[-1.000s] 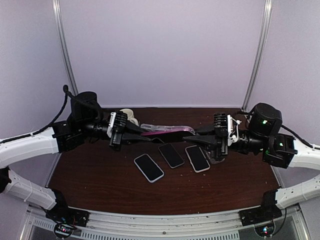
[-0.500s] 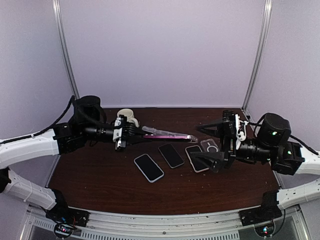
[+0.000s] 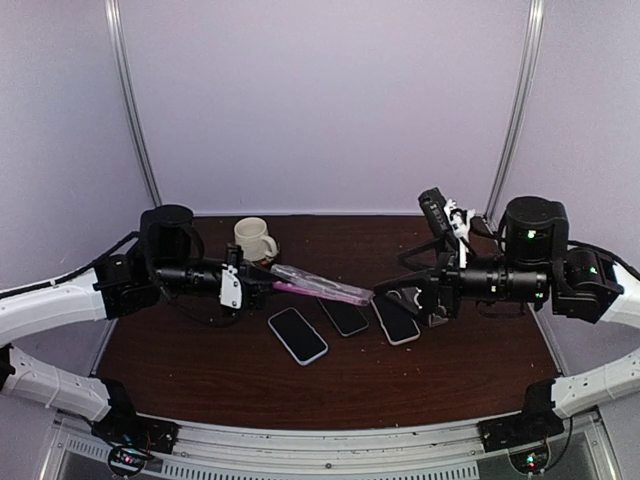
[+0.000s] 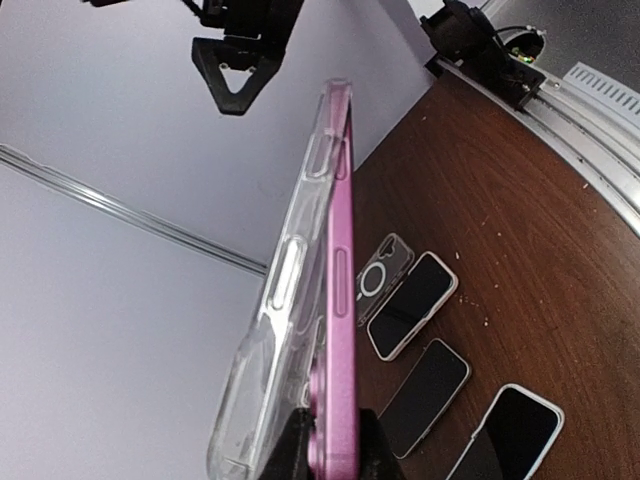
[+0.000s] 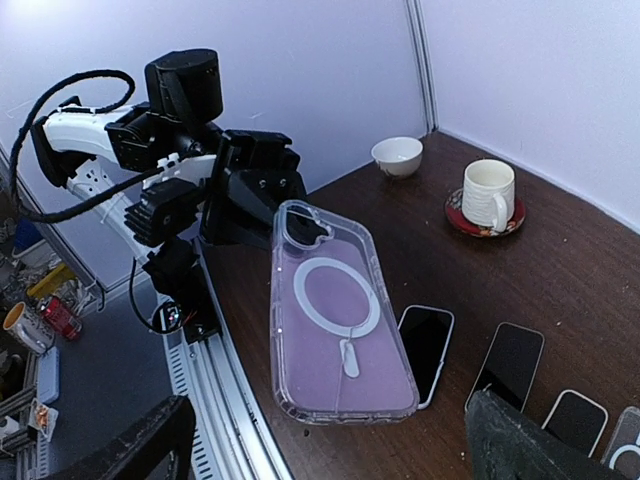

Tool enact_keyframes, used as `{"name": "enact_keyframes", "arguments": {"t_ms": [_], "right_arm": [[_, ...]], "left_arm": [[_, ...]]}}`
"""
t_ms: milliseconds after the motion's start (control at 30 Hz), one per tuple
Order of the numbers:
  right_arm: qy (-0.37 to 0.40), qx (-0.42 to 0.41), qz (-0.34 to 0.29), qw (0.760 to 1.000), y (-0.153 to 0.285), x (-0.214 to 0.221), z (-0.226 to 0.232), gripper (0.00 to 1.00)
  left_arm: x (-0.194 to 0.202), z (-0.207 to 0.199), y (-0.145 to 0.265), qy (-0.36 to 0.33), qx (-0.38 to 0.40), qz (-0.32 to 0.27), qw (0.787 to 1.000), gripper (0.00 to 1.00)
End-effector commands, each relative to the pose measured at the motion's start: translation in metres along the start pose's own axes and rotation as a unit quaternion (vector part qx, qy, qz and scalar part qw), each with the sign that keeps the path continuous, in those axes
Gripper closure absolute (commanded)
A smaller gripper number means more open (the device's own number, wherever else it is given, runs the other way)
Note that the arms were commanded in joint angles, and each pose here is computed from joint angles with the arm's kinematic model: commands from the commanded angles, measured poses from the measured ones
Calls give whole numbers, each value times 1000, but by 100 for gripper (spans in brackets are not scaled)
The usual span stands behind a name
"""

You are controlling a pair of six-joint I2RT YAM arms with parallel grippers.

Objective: Take the phone out of the phone case
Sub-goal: Remove the phone case from the phone.

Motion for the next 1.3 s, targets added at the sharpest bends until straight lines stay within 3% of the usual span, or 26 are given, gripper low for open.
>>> {"name": "enact_keyframes", "arguments": {"t_ms": [0,200,467,867,1267], "right_arm": [[-37,-26,105,993,-12,13,9,1],[-39,-60,202,977,-44,28,17,0],[-46,-90,263,959,-86,45,22,0],[-62,-120,300,944,-135,63,24,0],[-68,-131,319,936,-150,74,24,0]], "left_arm": [[-5,1,9,-124,-36,-11,992,100],[2,-23,7,-207,-3,-17,978,100],[5,-47,7,-284,34,-34,958,100],[4,-56,4,-293,60,-33,954,100],[5,-57,2,-292,67,-29,953,100]]}}
Point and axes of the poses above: each gripper's point midway between its finger pads, its own y axis back along the fingers, its own z axis along the line the jaws close on, x = y × z, the point moved 6 cm from there along y, back along the fingers, and after that the axes turned 3 degrees about y, right-handed, at the moved point
